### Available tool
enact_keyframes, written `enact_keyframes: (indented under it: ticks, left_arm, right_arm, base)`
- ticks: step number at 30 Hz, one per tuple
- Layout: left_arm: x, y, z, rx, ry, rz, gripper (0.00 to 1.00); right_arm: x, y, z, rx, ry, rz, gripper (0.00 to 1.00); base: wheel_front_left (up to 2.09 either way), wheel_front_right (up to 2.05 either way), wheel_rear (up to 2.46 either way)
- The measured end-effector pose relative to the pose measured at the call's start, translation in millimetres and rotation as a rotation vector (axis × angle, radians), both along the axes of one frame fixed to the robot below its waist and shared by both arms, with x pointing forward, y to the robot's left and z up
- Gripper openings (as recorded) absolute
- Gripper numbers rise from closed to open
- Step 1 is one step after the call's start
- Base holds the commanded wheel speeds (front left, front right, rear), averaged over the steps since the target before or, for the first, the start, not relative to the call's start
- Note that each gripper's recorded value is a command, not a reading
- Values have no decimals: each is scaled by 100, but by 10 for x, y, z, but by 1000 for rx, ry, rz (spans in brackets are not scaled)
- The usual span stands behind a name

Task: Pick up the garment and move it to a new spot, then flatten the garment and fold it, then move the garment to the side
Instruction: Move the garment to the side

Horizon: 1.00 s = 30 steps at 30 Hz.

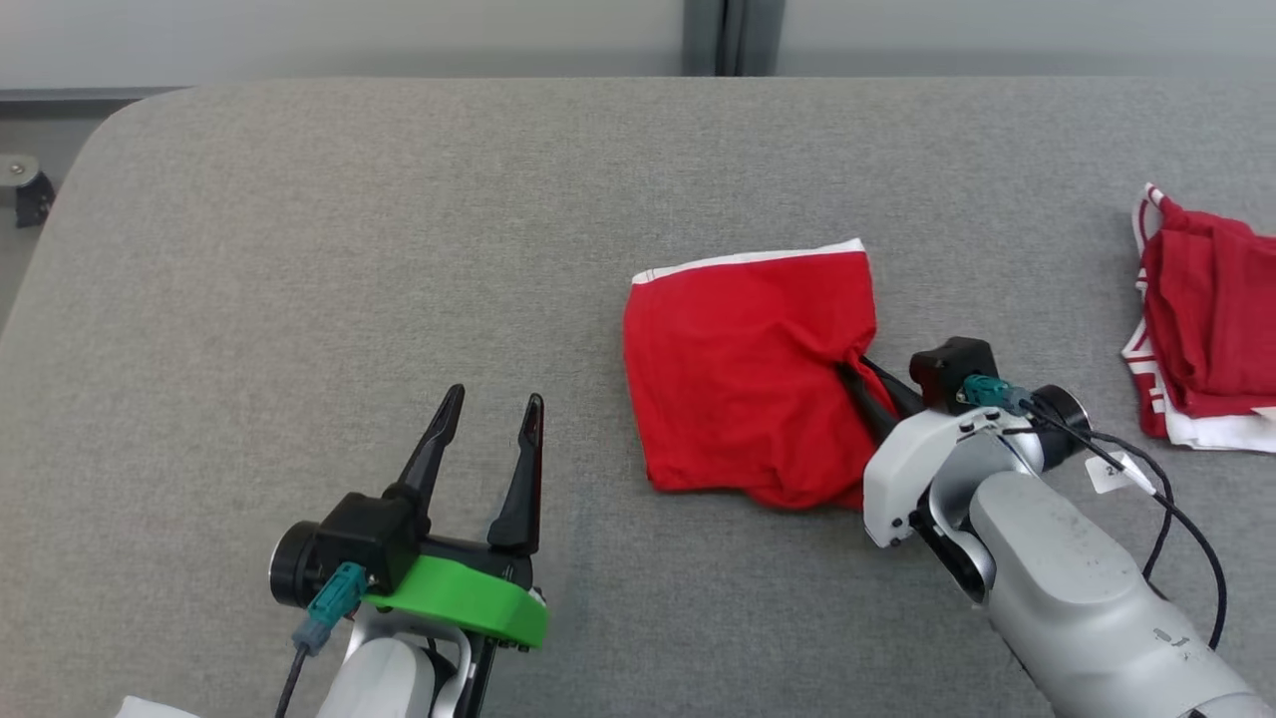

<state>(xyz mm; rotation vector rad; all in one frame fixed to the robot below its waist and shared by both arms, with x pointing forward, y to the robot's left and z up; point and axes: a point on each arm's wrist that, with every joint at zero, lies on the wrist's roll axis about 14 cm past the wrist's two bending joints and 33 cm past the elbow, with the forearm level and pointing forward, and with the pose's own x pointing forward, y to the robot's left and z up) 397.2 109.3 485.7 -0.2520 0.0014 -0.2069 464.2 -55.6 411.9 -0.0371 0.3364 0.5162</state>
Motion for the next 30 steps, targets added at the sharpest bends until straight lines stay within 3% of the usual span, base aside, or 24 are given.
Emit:
enact_keyframes:
  ticks: [6, 13, 23, 30]
  left_arm:
    - [143, -331, 116, 4, -49, -107, 100]
    - [371, -964, 212, 8, -110, -306, 100]
    - [691, -1635, -24, -20, -110, -500, 100]
    - [773, -1808, -371, -51, -48, -546, 100]
  right_arm:
    - [140, -325, 340, -110, -136, 23, 0]
    - [331, -1211, 609, -290, -210, -55, 0]
    - [434, -2428, 424, -500, -136, -202, 0]
    - [380, -3137, 224, -624, -44, -307, 0]
  base:
    - [0, 0, 0]
    - [0, 0, 0]
    - [0, 0, 0]
    - [0, 0, 0]
